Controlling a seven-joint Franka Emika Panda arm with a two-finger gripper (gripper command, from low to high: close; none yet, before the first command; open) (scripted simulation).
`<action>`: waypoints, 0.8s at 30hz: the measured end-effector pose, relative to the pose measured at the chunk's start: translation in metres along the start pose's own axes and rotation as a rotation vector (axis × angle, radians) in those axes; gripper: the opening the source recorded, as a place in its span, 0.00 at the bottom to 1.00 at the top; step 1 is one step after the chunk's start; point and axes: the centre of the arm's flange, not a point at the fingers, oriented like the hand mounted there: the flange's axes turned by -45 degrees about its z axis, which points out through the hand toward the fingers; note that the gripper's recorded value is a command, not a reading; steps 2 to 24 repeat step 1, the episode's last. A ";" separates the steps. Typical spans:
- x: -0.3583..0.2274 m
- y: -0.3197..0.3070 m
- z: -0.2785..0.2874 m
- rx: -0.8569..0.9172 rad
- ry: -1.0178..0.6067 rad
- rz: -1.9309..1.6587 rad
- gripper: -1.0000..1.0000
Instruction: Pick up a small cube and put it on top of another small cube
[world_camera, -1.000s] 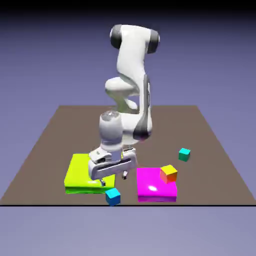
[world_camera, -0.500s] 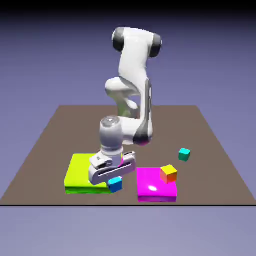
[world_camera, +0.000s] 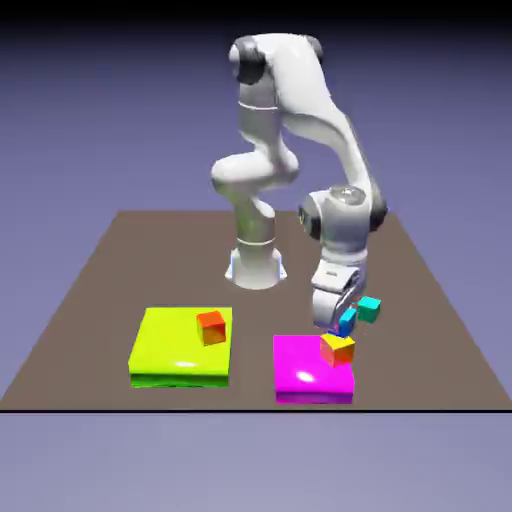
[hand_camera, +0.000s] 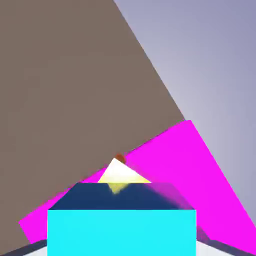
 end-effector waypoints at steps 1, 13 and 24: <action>0.000 0.000 0.000 0.000 0.000 0.000 1.00; 0.000 0.000 0.000 0.000 0.000 0.000 1.00; 0.000 0.000 0.000 0.000 0.000 0.000 1.00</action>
